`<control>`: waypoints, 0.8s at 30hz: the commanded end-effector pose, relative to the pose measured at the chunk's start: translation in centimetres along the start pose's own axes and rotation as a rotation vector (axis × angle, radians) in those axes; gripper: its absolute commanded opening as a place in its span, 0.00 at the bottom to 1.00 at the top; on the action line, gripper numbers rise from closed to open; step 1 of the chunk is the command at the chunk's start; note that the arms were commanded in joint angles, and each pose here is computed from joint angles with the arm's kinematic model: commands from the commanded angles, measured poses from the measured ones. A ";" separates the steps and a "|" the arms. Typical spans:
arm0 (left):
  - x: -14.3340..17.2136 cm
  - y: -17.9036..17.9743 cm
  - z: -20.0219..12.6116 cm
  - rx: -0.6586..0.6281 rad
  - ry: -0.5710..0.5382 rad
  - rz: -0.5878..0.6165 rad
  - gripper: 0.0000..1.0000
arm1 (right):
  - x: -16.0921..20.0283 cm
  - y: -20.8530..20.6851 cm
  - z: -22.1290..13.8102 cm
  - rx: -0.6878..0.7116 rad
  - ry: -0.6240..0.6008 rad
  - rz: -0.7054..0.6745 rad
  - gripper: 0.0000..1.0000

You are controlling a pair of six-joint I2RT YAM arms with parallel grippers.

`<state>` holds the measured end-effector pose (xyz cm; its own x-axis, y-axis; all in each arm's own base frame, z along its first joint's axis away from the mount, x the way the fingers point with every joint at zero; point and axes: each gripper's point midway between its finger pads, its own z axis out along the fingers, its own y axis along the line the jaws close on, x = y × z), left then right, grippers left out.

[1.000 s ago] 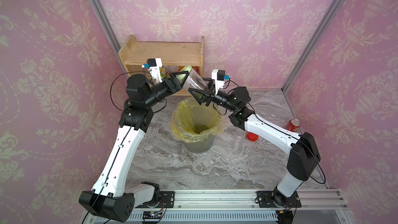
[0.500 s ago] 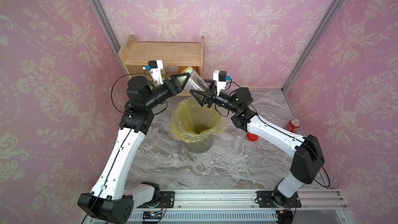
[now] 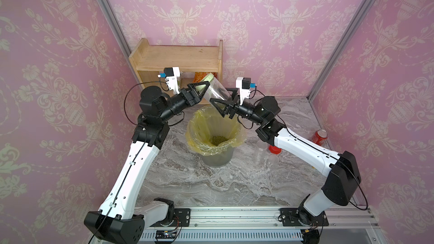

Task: Empty moldy mung beans from jars
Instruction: Pick up the jar from the center of the board.

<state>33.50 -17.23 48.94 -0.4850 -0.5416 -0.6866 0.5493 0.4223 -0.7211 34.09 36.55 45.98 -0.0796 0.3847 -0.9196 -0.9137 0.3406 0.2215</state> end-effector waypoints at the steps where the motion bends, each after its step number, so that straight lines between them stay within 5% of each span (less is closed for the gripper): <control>1: 0.6 -3.4 -0.7 0.126 0.034 0.080 0.83 | -3.8 0.7 -0.9 0.014 -0.100 0.008 0.40; 7: 0.5 -4.3 -0.7 0.173 0.036 0.063 0.96 | -3.5 0.8 -0.8 0.002 -0.080 0.010 0.40; 24: 0.6 -1.7 -0.3 0.041 0.038 0.043 0.97 | -2.8 2.3 -1.6 -0.067 -0.057 -0.013 0.39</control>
<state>32.90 -17.97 47.77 -0.5418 -0.4992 -0.6763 0.5461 0.4026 -0.7346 34.11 36.18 44.76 -0.1195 0.3753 -0.9191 -0.9089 0.3311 0.2534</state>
